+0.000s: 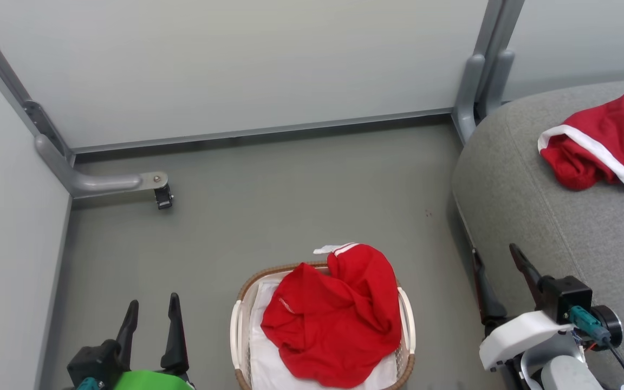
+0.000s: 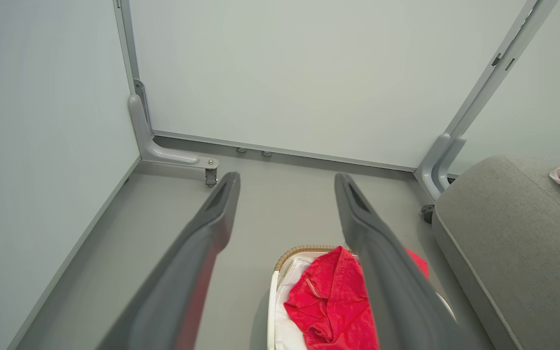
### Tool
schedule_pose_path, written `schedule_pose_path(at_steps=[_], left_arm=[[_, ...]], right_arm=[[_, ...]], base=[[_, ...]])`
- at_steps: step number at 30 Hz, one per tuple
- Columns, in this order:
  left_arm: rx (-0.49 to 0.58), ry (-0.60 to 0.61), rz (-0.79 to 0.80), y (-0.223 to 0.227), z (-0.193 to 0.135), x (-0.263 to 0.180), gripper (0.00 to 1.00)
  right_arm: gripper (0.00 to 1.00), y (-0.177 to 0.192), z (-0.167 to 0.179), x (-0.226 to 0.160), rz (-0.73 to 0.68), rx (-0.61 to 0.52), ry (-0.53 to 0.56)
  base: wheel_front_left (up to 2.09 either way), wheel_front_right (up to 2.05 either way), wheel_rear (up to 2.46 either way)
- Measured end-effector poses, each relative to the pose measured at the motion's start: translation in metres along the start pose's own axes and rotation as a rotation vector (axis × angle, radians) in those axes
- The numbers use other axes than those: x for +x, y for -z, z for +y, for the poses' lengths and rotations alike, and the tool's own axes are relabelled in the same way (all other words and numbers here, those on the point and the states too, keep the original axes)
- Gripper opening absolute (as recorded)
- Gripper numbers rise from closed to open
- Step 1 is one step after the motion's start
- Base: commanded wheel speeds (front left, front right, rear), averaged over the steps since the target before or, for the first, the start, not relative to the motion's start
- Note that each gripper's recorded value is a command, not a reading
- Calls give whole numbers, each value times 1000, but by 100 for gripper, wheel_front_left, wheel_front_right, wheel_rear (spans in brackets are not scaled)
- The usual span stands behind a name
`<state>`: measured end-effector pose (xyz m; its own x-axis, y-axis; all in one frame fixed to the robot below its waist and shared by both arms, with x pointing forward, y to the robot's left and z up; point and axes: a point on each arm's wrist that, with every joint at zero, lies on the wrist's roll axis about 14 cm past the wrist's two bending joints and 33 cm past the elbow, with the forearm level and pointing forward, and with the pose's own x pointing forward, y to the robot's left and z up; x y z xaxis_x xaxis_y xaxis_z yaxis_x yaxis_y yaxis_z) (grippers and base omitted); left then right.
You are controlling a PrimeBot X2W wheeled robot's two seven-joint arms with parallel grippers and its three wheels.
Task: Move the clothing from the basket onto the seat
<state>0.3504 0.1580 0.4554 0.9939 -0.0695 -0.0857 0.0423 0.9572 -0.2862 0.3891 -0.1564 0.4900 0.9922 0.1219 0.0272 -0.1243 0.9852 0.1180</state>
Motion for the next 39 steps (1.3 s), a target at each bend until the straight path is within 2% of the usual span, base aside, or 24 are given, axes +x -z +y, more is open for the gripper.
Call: schedule_pose_path(at_steps=[8,39], left_arm=[[6,13,-43,-11,-4,-8,100],[1,28,-4,3,-7,-3,100]], right_arm=[[100,-8,20,-10,-26,4,-55],[100,2,20,-8,3,15,-55]], base=[[0,0,0],[0,0,0]])
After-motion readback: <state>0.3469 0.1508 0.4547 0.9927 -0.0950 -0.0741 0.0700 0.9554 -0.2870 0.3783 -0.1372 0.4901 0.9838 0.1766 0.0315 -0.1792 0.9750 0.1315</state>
